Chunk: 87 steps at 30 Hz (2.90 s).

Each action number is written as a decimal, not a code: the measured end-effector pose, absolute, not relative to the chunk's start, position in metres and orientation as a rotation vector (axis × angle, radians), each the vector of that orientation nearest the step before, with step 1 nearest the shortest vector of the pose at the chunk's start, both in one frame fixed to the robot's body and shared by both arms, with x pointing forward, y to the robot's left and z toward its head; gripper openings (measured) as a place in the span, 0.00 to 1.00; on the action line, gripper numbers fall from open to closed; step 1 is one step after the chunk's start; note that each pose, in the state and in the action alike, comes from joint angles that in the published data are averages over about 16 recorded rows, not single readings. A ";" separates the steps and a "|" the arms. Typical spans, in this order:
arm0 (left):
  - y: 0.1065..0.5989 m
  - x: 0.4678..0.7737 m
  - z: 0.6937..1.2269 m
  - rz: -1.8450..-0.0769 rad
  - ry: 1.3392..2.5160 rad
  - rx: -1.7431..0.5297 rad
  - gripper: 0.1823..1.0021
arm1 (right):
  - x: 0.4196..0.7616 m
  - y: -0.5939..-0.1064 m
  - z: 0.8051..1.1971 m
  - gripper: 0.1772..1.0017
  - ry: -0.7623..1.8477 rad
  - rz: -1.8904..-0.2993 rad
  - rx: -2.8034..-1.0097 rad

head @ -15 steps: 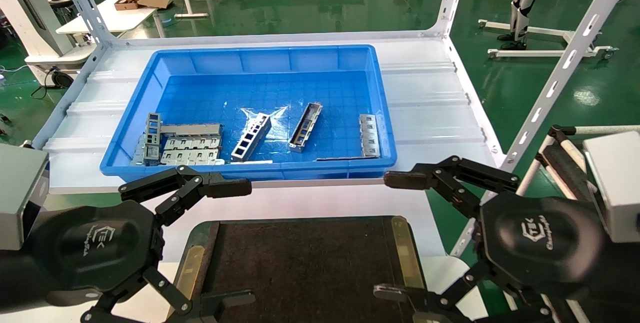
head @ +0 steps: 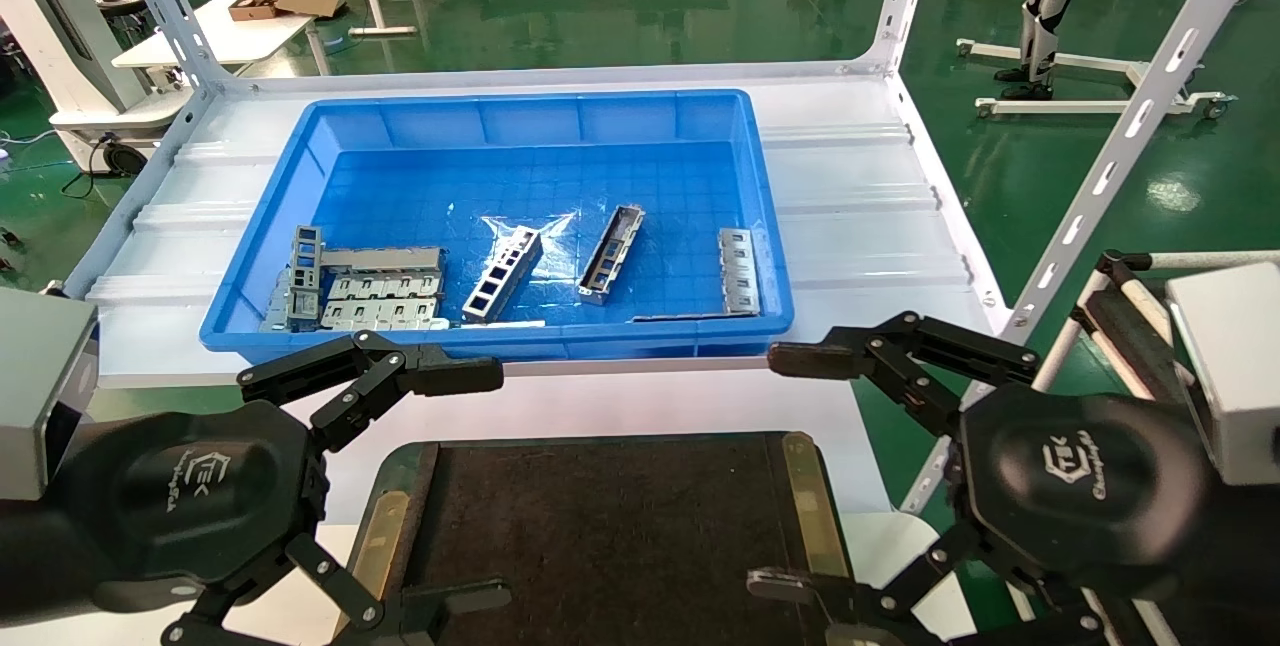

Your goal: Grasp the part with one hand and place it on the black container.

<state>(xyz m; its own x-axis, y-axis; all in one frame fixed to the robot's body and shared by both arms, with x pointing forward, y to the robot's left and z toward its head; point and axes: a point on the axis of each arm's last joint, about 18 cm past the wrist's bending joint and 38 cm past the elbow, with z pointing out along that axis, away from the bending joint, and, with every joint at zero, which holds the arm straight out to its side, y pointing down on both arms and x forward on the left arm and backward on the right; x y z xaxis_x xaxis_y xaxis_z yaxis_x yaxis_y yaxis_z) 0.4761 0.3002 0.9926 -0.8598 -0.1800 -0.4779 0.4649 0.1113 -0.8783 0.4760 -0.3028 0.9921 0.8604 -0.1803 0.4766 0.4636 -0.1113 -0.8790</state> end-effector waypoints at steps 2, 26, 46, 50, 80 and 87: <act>0.300 0.476 0.993 -1.799 1.922 0.276 1.00 | 0.476 -0.303 0.992 1.00 -0.228 -0.553 -1.594; 0.300 0.476 0.993 -1.799 1.922 0.276 1.00 | 0.476 -0.303 0.992 1.00 -0.228 -0.553 -1.594; 0.293 0.493 0.994 -1.799 1.902 0.224 1.00 | 0.476 -0.303 0.992 1.00 -0.228 -0.553 -1.594; 0.288 0.505 0.993 -1.785 1.899 0.192 1.00 | 0.476 -0.303 0.992 1.00 -0.228 -0.553 -1.594; 0.235 0.670 1.018 -1.624 1.781 -0.227 1.00 | 0.476 -0.303 0.992 1.00 -0.228 -0.553 -1.594; 0.219 0.709 1.019 -1.594 1.736 -0.334 1.00 | 0.476 -0.303 0.992 1.00 -0.228 -0.553 -1.594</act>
<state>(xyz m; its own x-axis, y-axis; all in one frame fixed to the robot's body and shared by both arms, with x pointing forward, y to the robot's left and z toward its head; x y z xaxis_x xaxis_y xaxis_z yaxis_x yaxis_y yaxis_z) 0.7092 0.2187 1.0189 -0.6905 -0.6380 -0.3408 0.2852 0.1928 -0.9389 0.4761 -0.3029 0.9921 0.8605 -0.1802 0.4766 0.4636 -0.1112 -0.8790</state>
